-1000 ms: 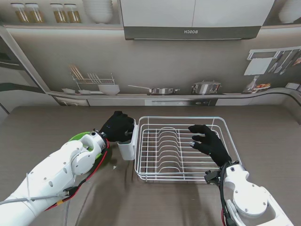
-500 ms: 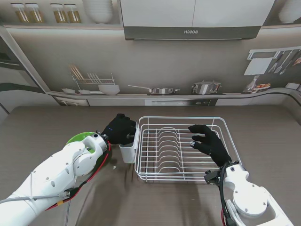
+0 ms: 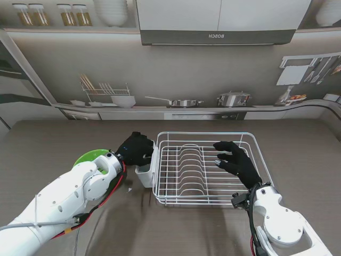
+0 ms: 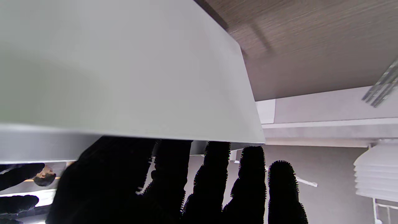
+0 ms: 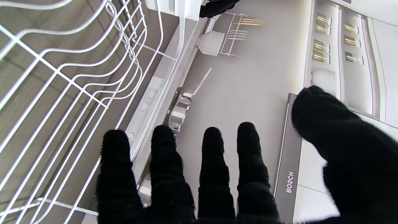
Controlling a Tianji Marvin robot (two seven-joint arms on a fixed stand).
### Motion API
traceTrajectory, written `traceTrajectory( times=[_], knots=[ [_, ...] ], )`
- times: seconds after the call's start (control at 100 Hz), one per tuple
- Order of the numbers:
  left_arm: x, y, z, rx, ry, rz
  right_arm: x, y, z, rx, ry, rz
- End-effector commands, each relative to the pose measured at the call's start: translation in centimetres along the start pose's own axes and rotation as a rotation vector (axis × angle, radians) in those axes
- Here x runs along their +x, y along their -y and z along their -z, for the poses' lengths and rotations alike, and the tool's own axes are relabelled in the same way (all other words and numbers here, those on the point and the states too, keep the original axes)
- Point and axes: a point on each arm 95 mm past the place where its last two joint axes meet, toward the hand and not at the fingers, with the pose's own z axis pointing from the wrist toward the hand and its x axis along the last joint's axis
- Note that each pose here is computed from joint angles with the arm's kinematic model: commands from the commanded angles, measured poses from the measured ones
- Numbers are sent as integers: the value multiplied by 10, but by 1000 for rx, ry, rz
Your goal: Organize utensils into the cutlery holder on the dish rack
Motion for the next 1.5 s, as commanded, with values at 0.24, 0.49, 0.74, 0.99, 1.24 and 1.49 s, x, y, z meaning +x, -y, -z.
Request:
traceTrajectory(
  times=[0.24,0.49,0.74,0.99,1.24,1.49],
  knots=[
    [2,-5,7,-43,15,10,-1,5,0,19,5,-9],
    [1,-1,12,-44,17,-6,-2,5,-1,19,5,-12],
    [0,6,17,-30,25,-15,-2,6,-1,20,5,-14],
    [-2,17,24,-26,28,-50,-2,6,-1,21,6,-16],
    [-11,30,45,-24,60,-97,-3,6,-2,23,7,-17],
    [-31,38,73,-27,141,-115,-3,6,-2,27,8,-17]
  ],
)
